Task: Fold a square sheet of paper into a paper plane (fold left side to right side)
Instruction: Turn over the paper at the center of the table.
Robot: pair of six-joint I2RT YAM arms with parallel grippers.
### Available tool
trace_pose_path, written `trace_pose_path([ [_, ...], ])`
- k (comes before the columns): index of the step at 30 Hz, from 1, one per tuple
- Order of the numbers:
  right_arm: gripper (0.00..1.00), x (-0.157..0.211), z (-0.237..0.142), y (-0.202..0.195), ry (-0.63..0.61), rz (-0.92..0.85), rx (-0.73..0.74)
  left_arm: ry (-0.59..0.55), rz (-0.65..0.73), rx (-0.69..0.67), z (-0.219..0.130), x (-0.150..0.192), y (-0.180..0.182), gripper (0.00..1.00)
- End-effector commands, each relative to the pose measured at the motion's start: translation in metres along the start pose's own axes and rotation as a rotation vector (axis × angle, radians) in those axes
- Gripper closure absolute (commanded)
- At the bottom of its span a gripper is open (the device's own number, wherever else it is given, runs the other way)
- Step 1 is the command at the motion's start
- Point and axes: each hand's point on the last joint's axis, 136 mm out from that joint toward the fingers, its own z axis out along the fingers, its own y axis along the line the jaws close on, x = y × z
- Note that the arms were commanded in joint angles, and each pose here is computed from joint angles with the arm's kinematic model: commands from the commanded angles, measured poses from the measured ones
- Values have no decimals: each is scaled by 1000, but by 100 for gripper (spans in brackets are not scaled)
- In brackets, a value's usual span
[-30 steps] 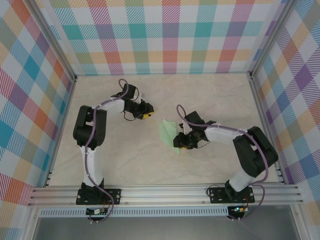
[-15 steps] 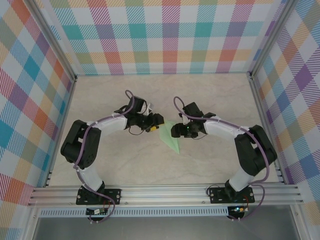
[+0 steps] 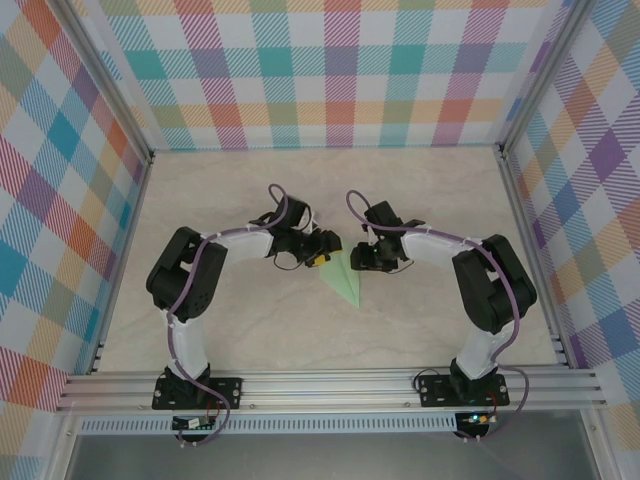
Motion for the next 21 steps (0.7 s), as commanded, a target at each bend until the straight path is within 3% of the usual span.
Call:
trace_pose_path([
  [1,53,1,-2,0,-3,7,-9,16,18,10,13,0,-10,47],
  [6,53,3,-5,1,-2,7,-14,22,17,10,24,-6,-13,56],
  [10,49,3,-25,1,-40,-8,-5,19,18,14,26,-8,-19,80],
  [12,47,6,-37,0,-52,-21,4,14,23,17,24,-8,-24,86],
  [21,44,45,-63,16,-145,-169,170,35,26,18,23,-7,-38,88],
])
